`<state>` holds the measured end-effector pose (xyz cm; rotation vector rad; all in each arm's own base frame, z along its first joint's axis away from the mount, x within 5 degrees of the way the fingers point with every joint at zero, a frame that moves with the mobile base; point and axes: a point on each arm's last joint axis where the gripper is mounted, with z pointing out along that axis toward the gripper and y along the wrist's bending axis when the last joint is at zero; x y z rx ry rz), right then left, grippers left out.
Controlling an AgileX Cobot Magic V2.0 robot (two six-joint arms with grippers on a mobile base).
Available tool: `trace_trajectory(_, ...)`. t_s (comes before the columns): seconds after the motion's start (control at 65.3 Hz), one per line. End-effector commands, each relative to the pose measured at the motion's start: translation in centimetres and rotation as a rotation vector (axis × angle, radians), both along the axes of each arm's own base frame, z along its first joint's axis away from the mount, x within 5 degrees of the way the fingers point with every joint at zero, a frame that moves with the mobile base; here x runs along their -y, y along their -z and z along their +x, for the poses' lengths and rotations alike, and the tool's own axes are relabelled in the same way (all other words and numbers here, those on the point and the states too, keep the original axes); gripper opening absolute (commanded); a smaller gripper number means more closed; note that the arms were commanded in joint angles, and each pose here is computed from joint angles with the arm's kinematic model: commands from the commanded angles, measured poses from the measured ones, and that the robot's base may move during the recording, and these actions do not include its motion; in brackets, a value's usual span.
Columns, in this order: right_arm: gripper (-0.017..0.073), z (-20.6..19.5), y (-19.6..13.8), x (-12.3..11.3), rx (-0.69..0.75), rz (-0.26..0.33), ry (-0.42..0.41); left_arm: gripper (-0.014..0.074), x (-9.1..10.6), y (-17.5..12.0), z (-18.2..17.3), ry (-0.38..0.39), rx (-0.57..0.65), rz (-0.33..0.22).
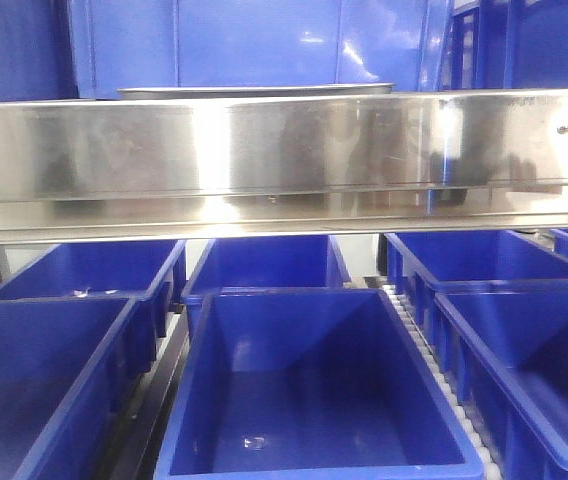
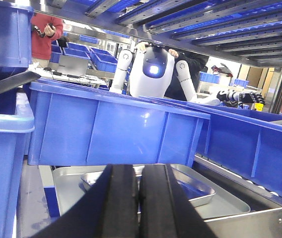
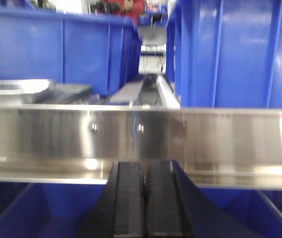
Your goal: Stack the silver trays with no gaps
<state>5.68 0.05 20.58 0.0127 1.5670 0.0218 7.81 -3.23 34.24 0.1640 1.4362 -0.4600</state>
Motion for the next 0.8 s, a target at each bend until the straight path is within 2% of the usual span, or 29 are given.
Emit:
trace_trajectory(0.0, -0.0078, -0.04, -0.02, 0.03, 0.004, 0.007, 0.006, 0.0004, 0.02, -0.19, -0.14, 0.008, 0.025, -0.003)
trace_trajectory(0.704, -0.0078, -0.04, -0.02, 0.03, 0.004, 0.007, 0.006, 0.0004, 0.03, -0.11, -0.12, 0.007, 0.022, -0.001)
trace_trajectory(0.781, -0.0078, -0.04, -0.02, 0.03, 0.004, 0.007, 0.006, 0.0004, -0.17, -0.22, -0.36, -0.007, 0.049, 0.007)
